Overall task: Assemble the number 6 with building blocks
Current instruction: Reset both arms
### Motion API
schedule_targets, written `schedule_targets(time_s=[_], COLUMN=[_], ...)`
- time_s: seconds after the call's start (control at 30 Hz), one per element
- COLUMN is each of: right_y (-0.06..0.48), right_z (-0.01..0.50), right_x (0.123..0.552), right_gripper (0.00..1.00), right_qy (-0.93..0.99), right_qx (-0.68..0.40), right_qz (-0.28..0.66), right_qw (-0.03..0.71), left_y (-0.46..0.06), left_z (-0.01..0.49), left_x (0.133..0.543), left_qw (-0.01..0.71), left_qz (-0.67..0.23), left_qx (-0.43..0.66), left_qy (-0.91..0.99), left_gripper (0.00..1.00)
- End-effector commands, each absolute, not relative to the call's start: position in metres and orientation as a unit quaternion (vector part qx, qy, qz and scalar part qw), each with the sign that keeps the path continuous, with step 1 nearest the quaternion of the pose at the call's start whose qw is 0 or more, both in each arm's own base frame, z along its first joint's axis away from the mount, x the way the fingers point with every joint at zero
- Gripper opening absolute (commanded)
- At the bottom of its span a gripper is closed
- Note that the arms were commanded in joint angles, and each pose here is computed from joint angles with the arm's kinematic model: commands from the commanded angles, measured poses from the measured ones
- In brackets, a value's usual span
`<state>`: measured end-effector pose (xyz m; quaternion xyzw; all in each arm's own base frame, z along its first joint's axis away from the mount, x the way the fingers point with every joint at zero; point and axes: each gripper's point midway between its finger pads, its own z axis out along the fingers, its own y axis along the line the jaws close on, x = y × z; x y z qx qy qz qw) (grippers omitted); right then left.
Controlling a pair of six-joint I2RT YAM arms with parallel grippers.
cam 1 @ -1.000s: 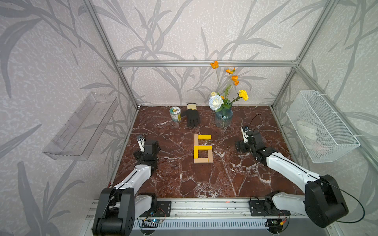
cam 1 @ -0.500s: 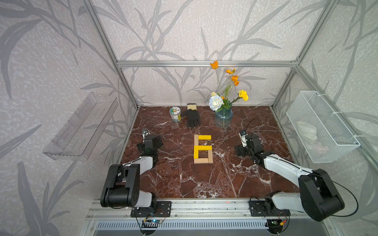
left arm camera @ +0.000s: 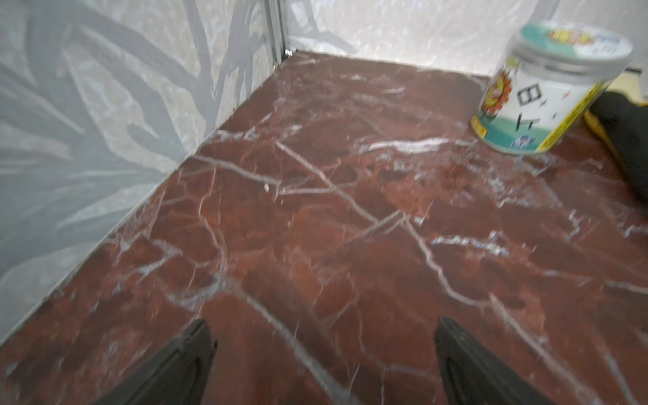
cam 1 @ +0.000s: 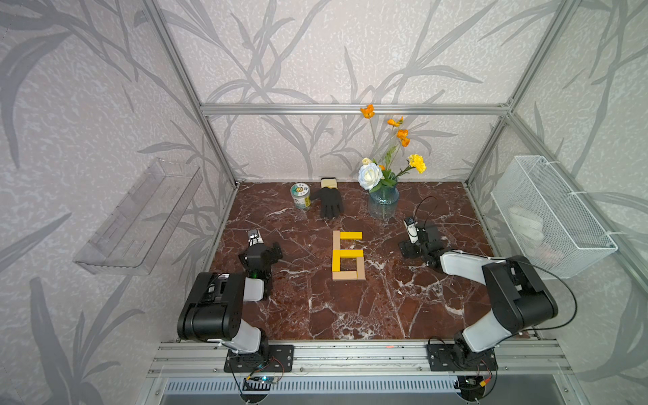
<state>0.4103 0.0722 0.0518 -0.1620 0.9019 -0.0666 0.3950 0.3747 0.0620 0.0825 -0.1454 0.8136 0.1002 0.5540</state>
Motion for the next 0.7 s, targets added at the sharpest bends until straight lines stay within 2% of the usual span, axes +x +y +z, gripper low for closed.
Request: schedule_targets(time_s=[0.0,0.13,0.27,0.4,0.43,0.5,0.67], right_y=[0.064,0.058,0.042,0.036,0.035,0.03,0.028], right_z=[0.062,0.077,0.098,0.097,0.097,0.09,0.091], right_x=[0.433,0.426,0.402,0.389,0.39,0.395,0.397], right_gripper=[0.98,0.98,0.99,0.99,0.99,0.99,0.99], right_qy=[0.905,0.889,0.841,0.791,0.792,0.83,0.822], right_qx=[-0.139,-0.12,-0.077,-0.061,-0.059,-0.046,-0.045], right_qz=[-0.046,-0.027,-0.046,-0.044,-0.045,-0.052,-0.024], right_qw=[0.399,0.441,0.533,0.607,0.606,0.554,0.568], left_y=[0.063,0.062,0.062,0.062,0.062,0.061,0.061], left_z=[0.096,0.096,0.097,0.096,0.096,0.096,0.096], left_x=[0.384,0.384,0.385,0.385,0.385,0.385,0.385], left_qw=[0.569,0.566,0.567,0.566,0.566,0.566,0.566], left_qz=[0.105,0.106,0.107,0.107,0.107,0.107,0.107], left_qx=[-0.14,-0.139,-0.138,-0.137,-0.138,-0.137,-0.137], left_qy=[0.804,0.805,0.805,0.806,0.806,0.806,0.806], left_gripper=[1.0,1.0,1.0,1.0,1.0,1.0,1.0])
